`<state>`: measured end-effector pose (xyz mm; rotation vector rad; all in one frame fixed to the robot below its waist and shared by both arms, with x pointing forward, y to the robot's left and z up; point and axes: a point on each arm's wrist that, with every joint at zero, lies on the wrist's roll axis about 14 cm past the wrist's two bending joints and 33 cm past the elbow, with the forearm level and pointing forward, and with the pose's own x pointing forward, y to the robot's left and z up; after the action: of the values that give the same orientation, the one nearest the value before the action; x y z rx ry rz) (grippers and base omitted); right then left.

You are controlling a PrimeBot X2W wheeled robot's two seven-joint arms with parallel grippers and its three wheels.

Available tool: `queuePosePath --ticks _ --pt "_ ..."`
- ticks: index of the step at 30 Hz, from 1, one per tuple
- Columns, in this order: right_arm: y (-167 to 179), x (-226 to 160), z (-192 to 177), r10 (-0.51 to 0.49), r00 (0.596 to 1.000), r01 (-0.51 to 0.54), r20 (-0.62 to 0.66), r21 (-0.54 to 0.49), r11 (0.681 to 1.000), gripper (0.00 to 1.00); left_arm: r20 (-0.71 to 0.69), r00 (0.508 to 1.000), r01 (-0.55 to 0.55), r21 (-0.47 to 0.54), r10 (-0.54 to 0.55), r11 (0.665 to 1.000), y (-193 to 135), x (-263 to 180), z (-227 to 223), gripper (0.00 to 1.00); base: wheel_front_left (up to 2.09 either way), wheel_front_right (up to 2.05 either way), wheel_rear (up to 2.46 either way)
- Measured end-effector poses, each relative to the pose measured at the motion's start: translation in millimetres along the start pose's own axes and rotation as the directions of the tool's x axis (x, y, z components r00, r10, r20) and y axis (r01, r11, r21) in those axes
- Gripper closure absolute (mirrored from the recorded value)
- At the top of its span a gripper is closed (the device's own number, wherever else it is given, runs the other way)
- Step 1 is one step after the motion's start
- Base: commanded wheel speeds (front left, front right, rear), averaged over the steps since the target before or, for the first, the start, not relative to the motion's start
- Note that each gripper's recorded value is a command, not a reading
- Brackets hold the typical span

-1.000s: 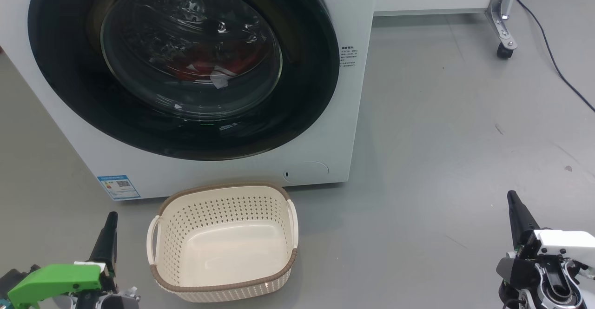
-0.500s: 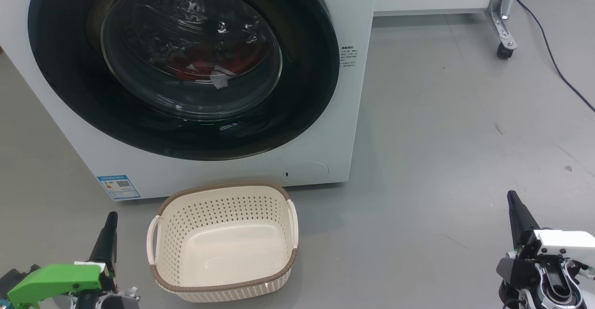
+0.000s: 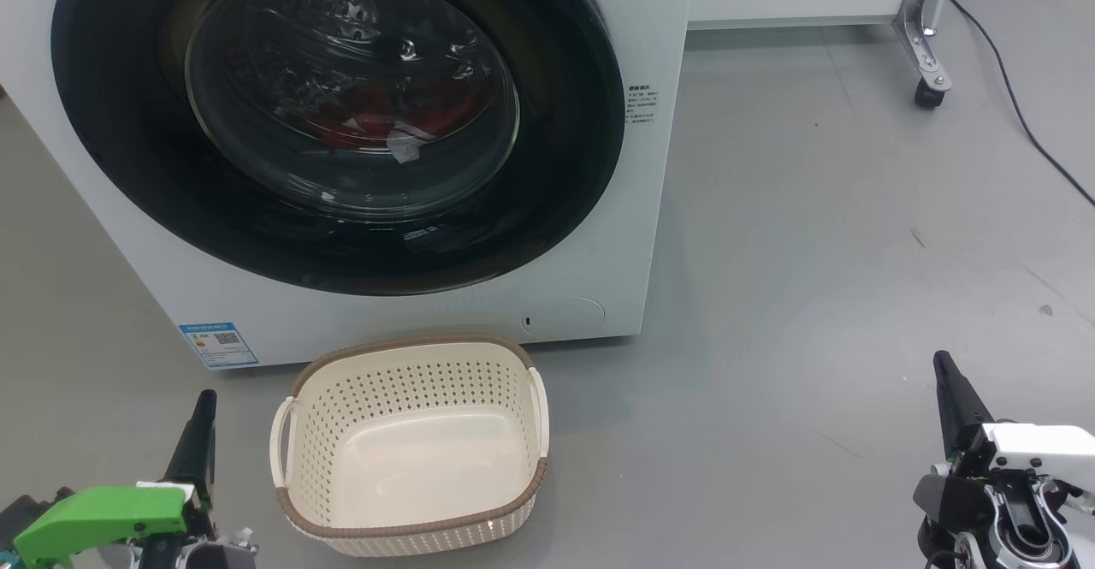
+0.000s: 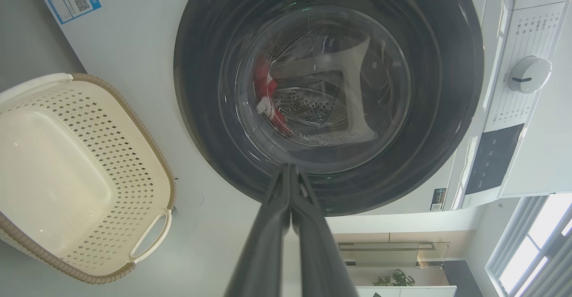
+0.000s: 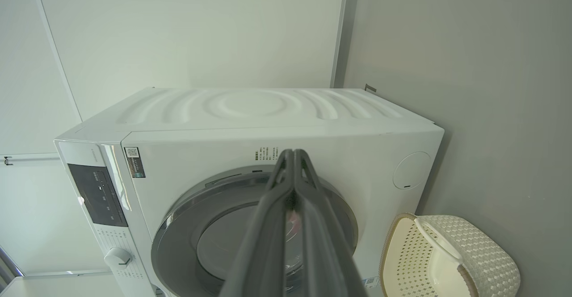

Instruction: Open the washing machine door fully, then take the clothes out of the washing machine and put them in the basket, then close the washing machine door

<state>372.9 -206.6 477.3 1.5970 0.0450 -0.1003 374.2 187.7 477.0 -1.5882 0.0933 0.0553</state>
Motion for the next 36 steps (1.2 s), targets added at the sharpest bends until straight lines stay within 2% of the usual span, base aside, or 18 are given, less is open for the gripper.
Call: queuePosePath --ticks 20,21,22,23,24,25,28,36 --pt "0 0 0 0.000 1.000 0.000 0.000 0.000 1.000 1.00 0.000 1.000 0.000 0.000 0.000 1.000 0 0 0 1.00 0.00 0.00 0.00" --pt "0 0 0 0.000 1.000 0.000 0.000 0.000 1.000 0.00 0.000 1.000 0.000 0.000 0.000 1.000 0 0 0 0.00 0.00 0.00 0.00" --pt "-1 0 0 -0.002 1.000 0.002 0.000 0.000 1.000 0.00 0.000 1.000 -0.002 0.000 0.002 1.000 1 0 0 0.00 0.00 0.00 0.00" --pt "-4 -1 -1 -0.013 1.000 0.013 0.000 0.003 1.000 1.00 0.000 1.000 -0.014 -0.003 0.014 1.000 5 -1 -1 1.00 0.00 0.00 0.00" --pt "-11 -4 -2 -0.032 0.999 0.032 0.000 0.009 0.999 1.00 -0.001 0.999 -0.033 -0.008 0.033 0.999 11 -4 -2 1.00 0.00 0.00 0.00" --pt "-19 -7 -3 -0.055 0.998 0.055 0.001 0.016 0.998 0.00 -0.001 0.999 -0.054 -0.015 0.054 0.998 18 -7 -3 0.00 0.00 0.00 0.00" --pt "-32 -14 -6 -0.094 0.996 0.094 0.000 0.027 0.995 0.00 -0.006 0.996 -0.089 -0.026 0.089 0.996 31 -13 -8 0.00 0.00 0.00 0.00" --pt "-30 -13 -6 -0.088 0.996 0.088 0.007 0.010 0.996 0.00 -0.003 0.996 -0.084 -0.013 0.084 0.996 29 -12 -9 0.00 0.00 0.00 0.00"
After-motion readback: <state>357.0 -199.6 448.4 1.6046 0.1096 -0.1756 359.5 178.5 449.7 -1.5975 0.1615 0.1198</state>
